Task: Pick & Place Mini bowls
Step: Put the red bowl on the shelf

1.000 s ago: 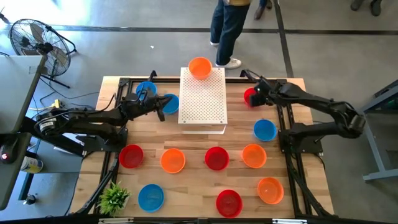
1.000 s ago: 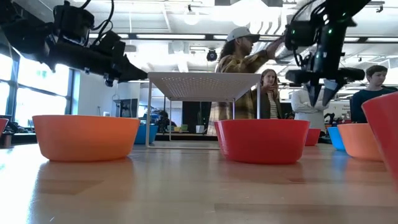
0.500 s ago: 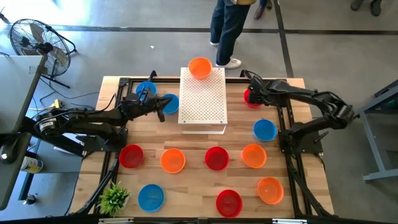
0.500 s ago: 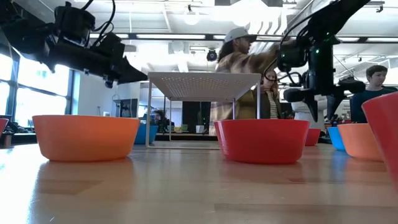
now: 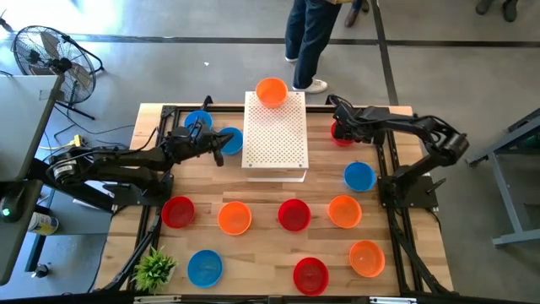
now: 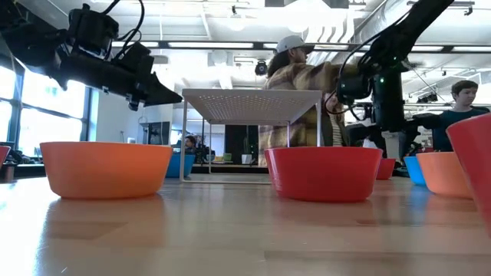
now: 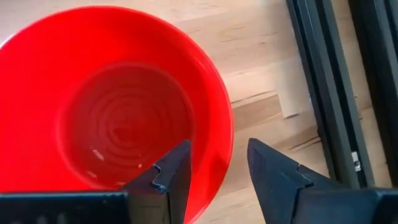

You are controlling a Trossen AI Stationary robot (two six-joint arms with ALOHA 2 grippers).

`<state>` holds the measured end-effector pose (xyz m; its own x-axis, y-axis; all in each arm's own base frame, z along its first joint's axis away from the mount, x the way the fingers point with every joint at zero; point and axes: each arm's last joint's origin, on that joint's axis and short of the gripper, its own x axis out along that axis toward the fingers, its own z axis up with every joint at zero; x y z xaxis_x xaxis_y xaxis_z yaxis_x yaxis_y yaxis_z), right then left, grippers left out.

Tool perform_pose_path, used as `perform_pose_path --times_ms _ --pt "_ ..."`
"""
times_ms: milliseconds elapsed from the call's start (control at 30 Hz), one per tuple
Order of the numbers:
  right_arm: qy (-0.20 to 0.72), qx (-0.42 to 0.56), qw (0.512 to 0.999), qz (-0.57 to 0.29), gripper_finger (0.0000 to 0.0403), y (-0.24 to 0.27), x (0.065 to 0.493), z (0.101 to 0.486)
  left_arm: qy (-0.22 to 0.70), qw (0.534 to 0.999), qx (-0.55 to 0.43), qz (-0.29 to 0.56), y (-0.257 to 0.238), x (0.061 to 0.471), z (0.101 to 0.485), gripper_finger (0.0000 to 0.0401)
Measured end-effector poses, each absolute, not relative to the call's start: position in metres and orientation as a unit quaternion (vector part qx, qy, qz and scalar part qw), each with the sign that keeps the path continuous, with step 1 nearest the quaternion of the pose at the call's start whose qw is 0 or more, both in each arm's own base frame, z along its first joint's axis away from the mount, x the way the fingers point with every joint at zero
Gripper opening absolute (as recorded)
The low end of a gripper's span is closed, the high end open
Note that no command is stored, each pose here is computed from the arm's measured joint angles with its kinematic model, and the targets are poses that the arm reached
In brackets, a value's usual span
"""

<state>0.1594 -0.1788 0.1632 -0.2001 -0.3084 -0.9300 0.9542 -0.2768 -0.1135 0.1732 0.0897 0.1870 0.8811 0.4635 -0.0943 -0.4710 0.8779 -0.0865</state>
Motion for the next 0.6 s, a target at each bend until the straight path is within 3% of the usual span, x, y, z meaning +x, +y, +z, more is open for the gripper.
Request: perform_pose_path --times_ms 167,400,600 --pt "0.38 0.424 0.477 -0.669 0.0107 -0.183 0.161 0.159 0.035 0.97 -0.057 0.232 0.089 0.173 0.187 0.0001" --pt "0.397 0.421 0.497 -0.647 0.0011 -0.184 0.163 0.16 0.034 0.971 -0.061 0.229 0.089 0.174 0.187 0.0001" --pt "0.44 0.423 0.545 -0.575 0.0017 -0.173 0.162 0.173 0.034 0.971 -0.061 0.229 0.089 0.174 0.187 0.0001"
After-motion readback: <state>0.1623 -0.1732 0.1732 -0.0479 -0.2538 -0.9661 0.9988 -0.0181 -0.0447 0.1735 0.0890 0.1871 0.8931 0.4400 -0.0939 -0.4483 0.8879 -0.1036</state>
